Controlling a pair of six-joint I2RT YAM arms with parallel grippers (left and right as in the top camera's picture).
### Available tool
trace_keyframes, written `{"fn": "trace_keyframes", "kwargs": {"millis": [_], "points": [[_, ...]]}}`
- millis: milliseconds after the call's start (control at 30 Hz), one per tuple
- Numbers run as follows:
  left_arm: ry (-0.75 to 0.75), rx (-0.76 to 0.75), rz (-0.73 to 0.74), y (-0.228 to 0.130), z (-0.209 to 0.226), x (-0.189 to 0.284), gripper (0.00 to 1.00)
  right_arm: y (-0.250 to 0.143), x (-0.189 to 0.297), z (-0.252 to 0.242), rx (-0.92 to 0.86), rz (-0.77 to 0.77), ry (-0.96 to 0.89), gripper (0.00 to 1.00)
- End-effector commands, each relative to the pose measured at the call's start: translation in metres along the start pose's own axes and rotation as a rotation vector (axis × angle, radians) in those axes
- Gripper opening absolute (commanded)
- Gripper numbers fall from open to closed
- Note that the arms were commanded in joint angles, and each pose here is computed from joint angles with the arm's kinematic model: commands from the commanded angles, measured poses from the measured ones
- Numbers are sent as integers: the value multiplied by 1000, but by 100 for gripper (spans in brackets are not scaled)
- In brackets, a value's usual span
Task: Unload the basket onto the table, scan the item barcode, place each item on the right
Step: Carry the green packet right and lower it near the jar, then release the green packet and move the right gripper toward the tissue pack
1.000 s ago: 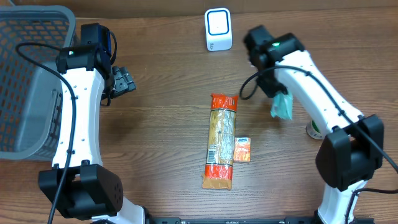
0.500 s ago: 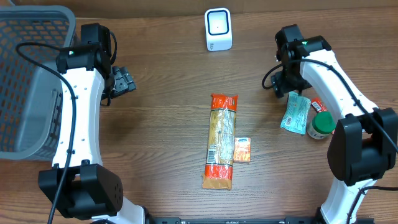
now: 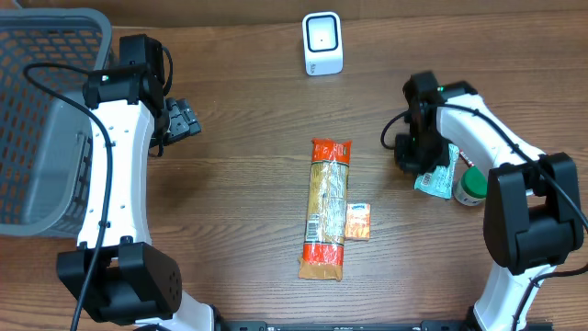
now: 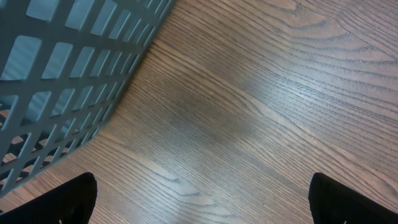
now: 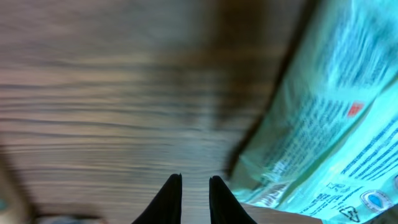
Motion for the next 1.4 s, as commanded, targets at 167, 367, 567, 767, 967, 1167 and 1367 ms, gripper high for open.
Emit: {"fn": "trace_keyframes", "kwargs": {"millis": [167, 367, 567, 767, 967, 1167, 1367], "points": [[-8, -16, -12, 3, 0, 4, 100, -9, -2, -34, -178, 11, -270, 17], [-8, -16, -12, 3, 0, 4, 100, -10, -5, -17, -113, 51, -78, 38], [-8, -16, -12, 3, 0, 4, 100, -7, -5, -1, -114, 48, 110, 93], [-8, -16, -12, 3, 0, 4, 100, -1, -4, 4, -110, 20, 167, 100], [-8, -16, -12, 3, 0, 4, 100, -2, -9, 4, -110, 16, 173, 70], [-8, -16, -12, 3, 0, 4, 100, -7, -15, 4, -105, 33, 183, 4], [-8, -16, -12, 3, 0, 4, 100, -15, 9, 13, 42, 4, 331, 18]]}}
Point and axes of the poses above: each gripper's point midway between its finger pads, its own x axis back along the fingers, its own z axis along the line the jaws close on, y = z × x, the point moved 9 cm from there along x, back along the fingers, and after that the axes turned 9 degrees about x, right-handed, at the moved point
